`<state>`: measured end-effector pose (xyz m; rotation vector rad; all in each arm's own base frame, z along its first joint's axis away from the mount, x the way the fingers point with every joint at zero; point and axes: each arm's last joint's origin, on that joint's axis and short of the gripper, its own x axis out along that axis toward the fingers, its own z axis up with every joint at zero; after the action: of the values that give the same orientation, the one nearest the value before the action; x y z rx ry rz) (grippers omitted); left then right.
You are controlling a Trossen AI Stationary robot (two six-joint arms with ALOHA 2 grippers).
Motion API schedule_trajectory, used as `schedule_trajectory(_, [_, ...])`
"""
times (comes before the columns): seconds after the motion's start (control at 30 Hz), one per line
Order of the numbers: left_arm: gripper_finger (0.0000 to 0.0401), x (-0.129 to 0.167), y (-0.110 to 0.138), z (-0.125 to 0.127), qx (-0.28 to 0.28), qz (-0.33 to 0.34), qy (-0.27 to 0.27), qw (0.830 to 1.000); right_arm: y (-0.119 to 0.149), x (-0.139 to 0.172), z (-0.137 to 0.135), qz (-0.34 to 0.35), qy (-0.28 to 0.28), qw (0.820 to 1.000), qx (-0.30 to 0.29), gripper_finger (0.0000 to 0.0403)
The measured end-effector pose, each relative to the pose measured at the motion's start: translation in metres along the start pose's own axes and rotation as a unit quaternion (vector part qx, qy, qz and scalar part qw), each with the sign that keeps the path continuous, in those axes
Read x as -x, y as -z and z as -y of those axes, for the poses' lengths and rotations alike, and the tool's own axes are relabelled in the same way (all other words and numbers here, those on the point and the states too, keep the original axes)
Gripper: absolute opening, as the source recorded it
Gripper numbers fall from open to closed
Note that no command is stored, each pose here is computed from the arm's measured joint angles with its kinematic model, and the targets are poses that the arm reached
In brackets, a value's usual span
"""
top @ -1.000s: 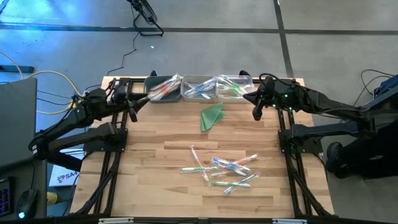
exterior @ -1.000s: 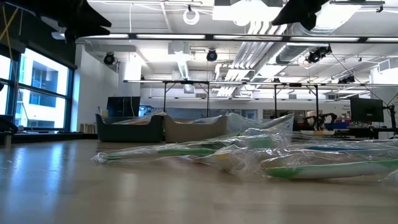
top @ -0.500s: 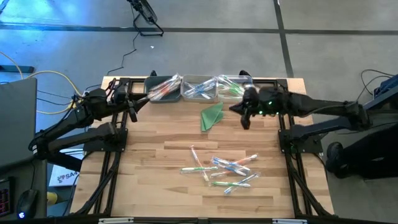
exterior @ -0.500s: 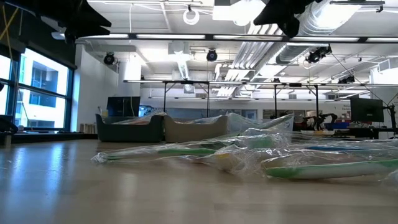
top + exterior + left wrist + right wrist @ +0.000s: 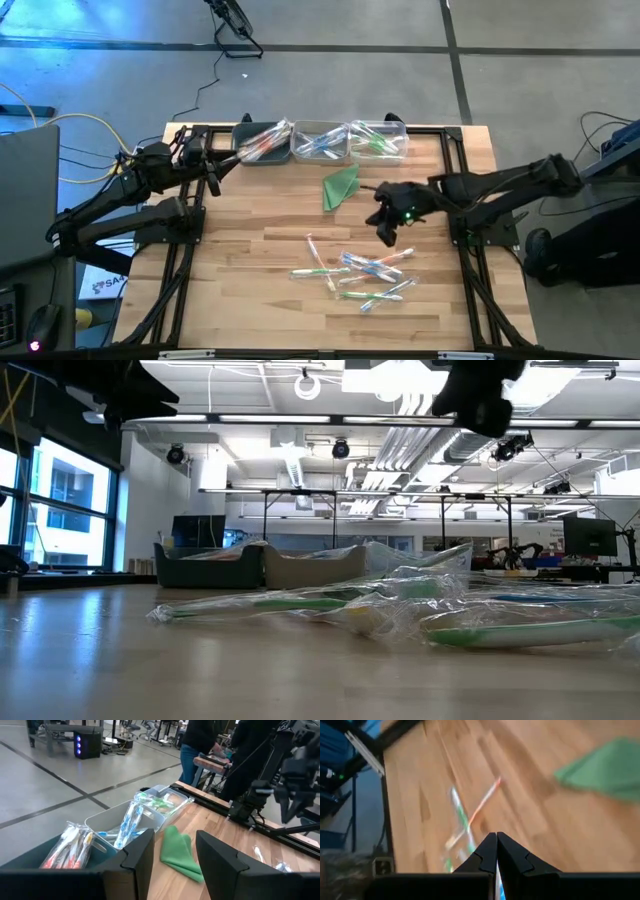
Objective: Pick & Place Toothbrushes
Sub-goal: Put the blue toothbrush into the gray bin
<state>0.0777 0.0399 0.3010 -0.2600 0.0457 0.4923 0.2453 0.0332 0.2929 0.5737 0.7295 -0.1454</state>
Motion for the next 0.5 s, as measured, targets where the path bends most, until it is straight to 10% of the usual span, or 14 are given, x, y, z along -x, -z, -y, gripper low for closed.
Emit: schedule_trajectory(0.5, [0.0143, 0.000, 0.000, 0.000, 0.000, 0.000, 0.000, 1.000, 0.047, -0.021, -0.017, -0.148, 0.059, 0.985, -0.067, 0.0004])
